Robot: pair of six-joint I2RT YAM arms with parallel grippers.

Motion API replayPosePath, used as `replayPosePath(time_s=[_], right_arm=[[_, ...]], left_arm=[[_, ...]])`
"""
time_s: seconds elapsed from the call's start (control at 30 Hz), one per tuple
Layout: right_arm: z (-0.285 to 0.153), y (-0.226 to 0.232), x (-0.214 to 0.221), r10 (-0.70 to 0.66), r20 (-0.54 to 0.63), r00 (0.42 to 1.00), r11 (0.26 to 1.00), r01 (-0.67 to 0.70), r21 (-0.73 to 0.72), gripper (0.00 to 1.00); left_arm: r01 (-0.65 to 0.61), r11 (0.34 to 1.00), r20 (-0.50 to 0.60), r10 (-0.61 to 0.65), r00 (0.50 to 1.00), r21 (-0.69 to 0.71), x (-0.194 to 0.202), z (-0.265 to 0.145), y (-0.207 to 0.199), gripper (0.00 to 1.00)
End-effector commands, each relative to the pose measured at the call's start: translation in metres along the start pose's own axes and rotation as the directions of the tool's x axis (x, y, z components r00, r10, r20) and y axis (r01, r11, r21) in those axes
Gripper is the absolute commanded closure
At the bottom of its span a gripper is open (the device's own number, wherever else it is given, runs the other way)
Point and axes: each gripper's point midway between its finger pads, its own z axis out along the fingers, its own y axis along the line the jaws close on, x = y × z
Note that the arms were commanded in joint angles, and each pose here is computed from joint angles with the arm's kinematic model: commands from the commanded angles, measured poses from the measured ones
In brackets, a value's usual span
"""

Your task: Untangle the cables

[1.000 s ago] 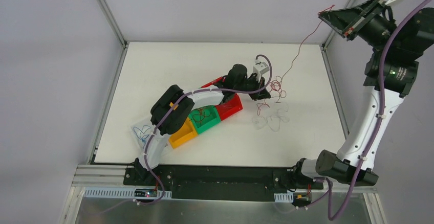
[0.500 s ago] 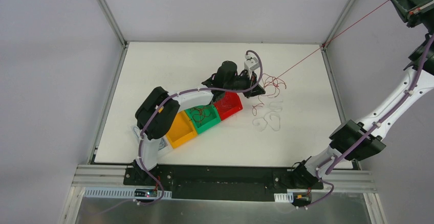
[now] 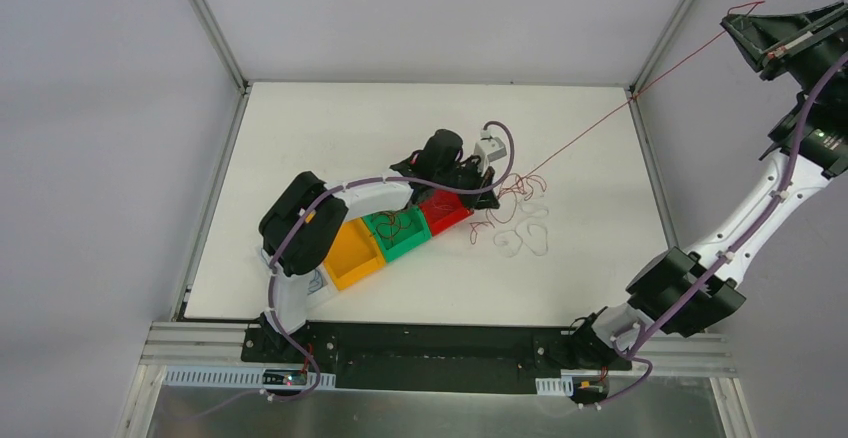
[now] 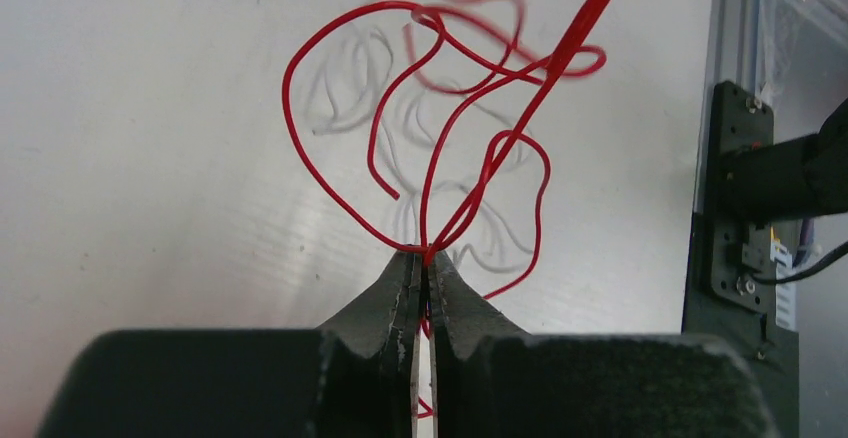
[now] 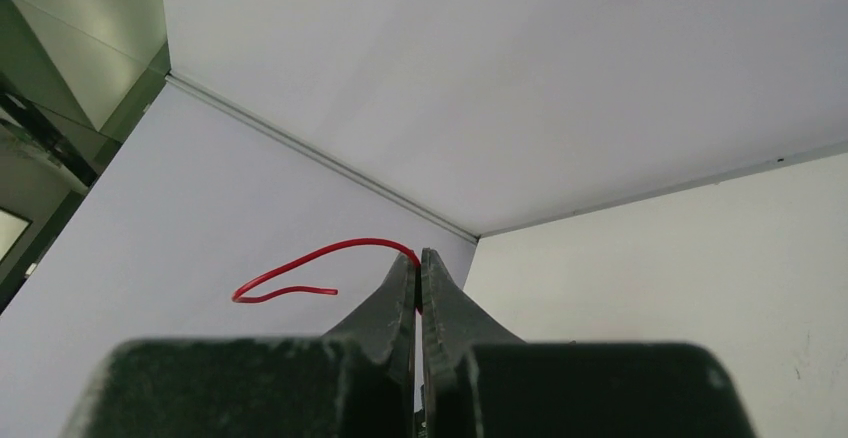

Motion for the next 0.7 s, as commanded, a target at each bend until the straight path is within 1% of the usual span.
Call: replayPosePath(time_s=[0.0, 0.07, 0.17, 0.27, 0.33, 0.37, 0.4, 0.43, 0.47, 0.67], right_arm=[[-0.010, 0.057, 0.023, -0.165, -0.007, 0.986, 0.980, 0.163, -0.113, 1.00], [-0.011, 0.054, 0.050, -0.124, -0.087, 0.988, 0.984, 0.111, -0.141, 1.00], [-0.014, 0.036, 0.097, -0.066, -0.189, 0.980, 0.990, 0.040, -0.137, 1.00], [-0.020, 0.013, 0.139, -0.028, -0.264, 0.964, 0.996, 0.004, -0.089, 1.00], [-0.024, 0.011, 0.157, -0.039, -0.298, 0.954, 0.996, 0.014, -0.086, 1.00], [-0.025, 0.009, 0.163, -0.045, -0.310, 0.950, 0.996, 0.019, -0.087, 1.00], [-0.026, 0.007, 0.168, -0.040, -0.320, 0.947, 0.997, 0.015, -0.081, 1.00], [-0.026, 0.005, 0.172, -0.030, -0.328, 0.944, 0.998, 0.007, -0.070, 1.00], [-0.026, 0.003, 0.173, -0.046, -0.328, 0.944, 0.997, 0.024, -0.071, 1.00], [-0.024, -0.011, 0.176, -0.033, -0.329, 0.944, 0.999, 0.024, -0.033, 1.00]], left_arm=[[0.017, 1.000, -0.193, -0.014, 0.981, 0.013, 0.050, -0.023, -0.006, 0.96], [-0.006, 1.000, -0.194, 0.011, 0.981, 0.025, 0.051, -0.026, -0.009, 0.96], [-0.026, 0.999, -0.196, 0.030, 0.980, 0.023, 0.049, -0.026, -0.009, 0.96], [-0.054, 0.998, -0.189, 0.058, 0.980, 0.027, 0.044, -0.025, -0.008, 0.88], [-0.071, 0.997, -0.182, 0.078, 0.980, 0.040, 0.039, -0.025, -0.010, 0.79], [-0.084, 0.995, -0.177, 0.091, 0.980, 0.048, 0.036, -0.026, -0.011, 0.74], [-0.096, 0.994, -0.172, 0.104, 0.980, 0.057, 0.033, -0.027, -0.013, 0.68], [-0.111, 0.991, -0.164, 0.121, 0.979, 0.069, 0.030, -0.028, -0.015, 0.63], [-0.128, 0.988, -0.153, 0.140, 0.978, 0.084, 0.026, -0.029, -0.018, 0.61], [-0.272, 0.951, -0.065, 0.284, 0.957, 0.145, 0.001, -0.030, -0.035, 0.46]])
